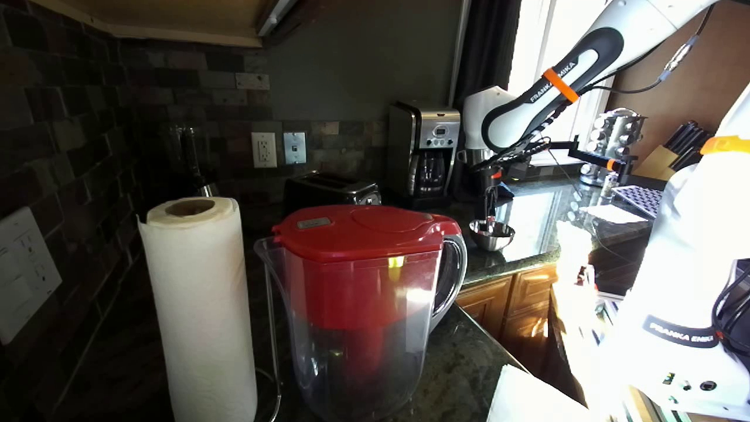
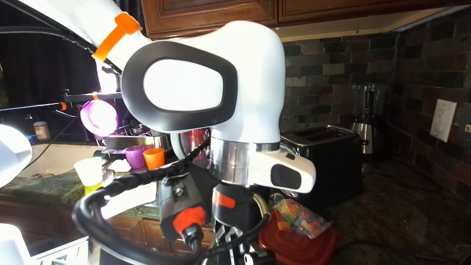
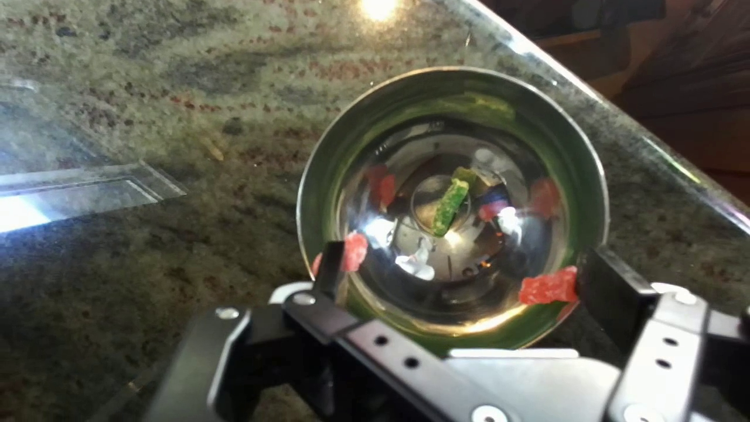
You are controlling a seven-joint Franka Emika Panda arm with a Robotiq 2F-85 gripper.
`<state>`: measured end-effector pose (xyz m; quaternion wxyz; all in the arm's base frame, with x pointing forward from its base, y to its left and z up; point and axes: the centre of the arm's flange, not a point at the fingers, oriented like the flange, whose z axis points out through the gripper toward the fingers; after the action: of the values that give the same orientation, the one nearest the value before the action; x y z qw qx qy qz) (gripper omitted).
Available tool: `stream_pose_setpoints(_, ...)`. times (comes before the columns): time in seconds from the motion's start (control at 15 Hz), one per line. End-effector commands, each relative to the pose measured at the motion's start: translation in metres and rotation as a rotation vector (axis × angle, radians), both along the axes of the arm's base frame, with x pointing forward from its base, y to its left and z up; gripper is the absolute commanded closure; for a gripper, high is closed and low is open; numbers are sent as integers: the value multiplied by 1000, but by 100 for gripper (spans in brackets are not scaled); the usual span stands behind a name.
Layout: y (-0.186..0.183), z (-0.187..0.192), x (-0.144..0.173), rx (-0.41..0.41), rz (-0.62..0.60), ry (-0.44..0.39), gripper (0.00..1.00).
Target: Put some gummy bears into the plastic
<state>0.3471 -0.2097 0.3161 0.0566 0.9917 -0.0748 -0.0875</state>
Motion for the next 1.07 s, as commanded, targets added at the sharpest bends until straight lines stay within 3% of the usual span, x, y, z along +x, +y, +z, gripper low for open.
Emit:
stream_pose_setpoints(0.0,-3,1,-2,35,12,-33,0)
stream_pose_setpoints(0.53,5,1,5,98,34,-56,0)
stream_pose_setpoints(1.0,-1,12,-3,96,8,-34,0)
